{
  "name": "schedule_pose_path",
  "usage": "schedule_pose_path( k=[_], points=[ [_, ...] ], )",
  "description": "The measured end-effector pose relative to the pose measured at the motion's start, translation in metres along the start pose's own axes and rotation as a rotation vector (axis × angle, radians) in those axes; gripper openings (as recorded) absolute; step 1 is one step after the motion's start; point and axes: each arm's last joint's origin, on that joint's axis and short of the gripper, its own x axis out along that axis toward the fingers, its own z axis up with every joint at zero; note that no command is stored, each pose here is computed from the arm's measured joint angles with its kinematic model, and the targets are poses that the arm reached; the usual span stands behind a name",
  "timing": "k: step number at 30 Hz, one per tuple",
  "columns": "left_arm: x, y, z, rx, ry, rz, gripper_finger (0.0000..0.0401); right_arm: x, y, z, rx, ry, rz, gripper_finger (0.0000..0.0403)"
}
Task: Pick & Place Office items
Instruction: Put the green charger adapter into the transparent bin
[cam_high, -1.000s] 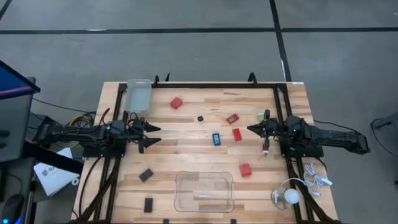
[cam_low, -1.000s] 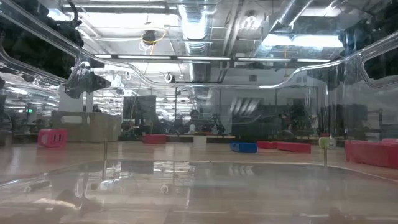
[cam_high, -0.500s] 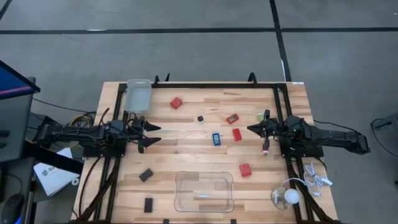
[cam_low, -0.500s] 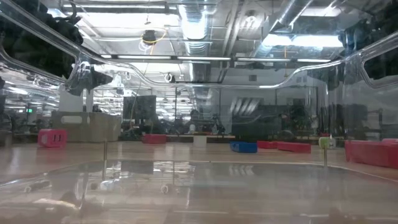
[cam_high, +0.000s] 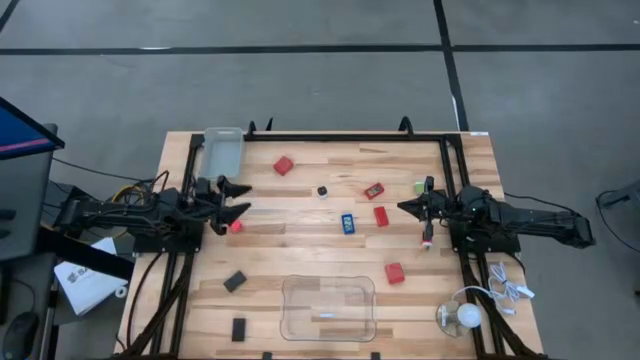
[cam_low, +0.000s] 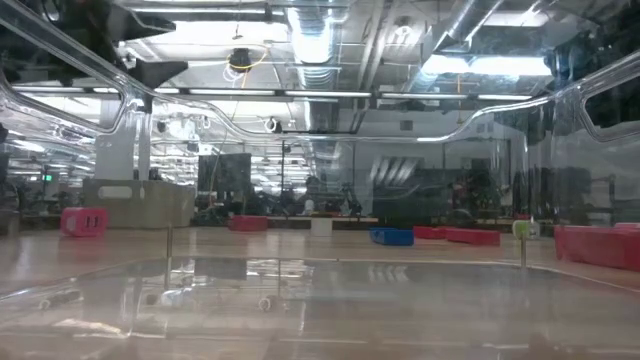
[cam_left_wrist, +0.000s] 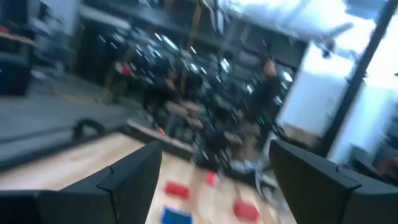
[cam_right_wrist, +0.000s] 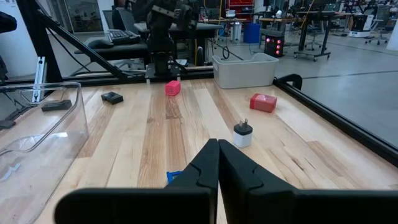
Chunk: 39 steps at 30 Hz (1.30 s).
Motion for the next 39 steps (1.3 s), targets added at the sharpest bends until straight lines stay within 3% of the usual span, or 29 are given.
schedule_pose_path(
  k=[3, 8, 14, 17, 22, 27, 33, 36, 39],
  points=[
    [0.000, -0.001, 0.006, -0.059, -0.066, -0.002, 0.0296, 0.000, 0.000, 0.000, 0.000, 0.000, 0.000, 0.0000],
    [0.000, -0.006, 0.012, -0.082, -0.104, -0.115, 0.0296, 0.000, 0.000, 0.000, 0.000, 0.000, 0.000, 0.0000],
    [-0.001, -0.007, 0.015, -0.083, -0.139, -0.118, 0.0296, 0.000, -0.001, 0.002, 0.015, -0.017, -0.025, 0.0000],
    [0.000, -0.008, 0.014, -0.085, -0.117, -0.168, 0.0296, 0.000, -0.001, 0.008, 0.248, -0.089, -0.015, 0.0000],
    [0.001, -0.010, 0.011, -0.130, -0.066, -0.221, 0.0296, -0.004, -0.003, 0.029, 0.241, -0.305, -0.035, 0.0000],
    [0.005, -0.013, 0.003, -0.074, 0.026, -0.321, 0.0296, -0.013, -0.003, 0.053, 0.260, -0.477, -0.001, 0.0000],
    [0.012, -0.012, 0.002, -0.084, -0.032, -0.240, 0.0296, -0.018, -0.005, 0.062, 0.261, -0.569, -0.058, 0.0000],
    [0.016, -0.010, 0.000, -0.085, -0.043, -0.173, 0.0296, -0.019, -0.004, 0.062, 0.314, -0.578, -0.041, 0.0000],
    [0.019, -0.011, -0.002, -0.088, -0.043, -0.180, 0.0296, -0.018, -0.002, 0.062, 0.398, -0.563, 0.035, 0.0000]
  ],
)
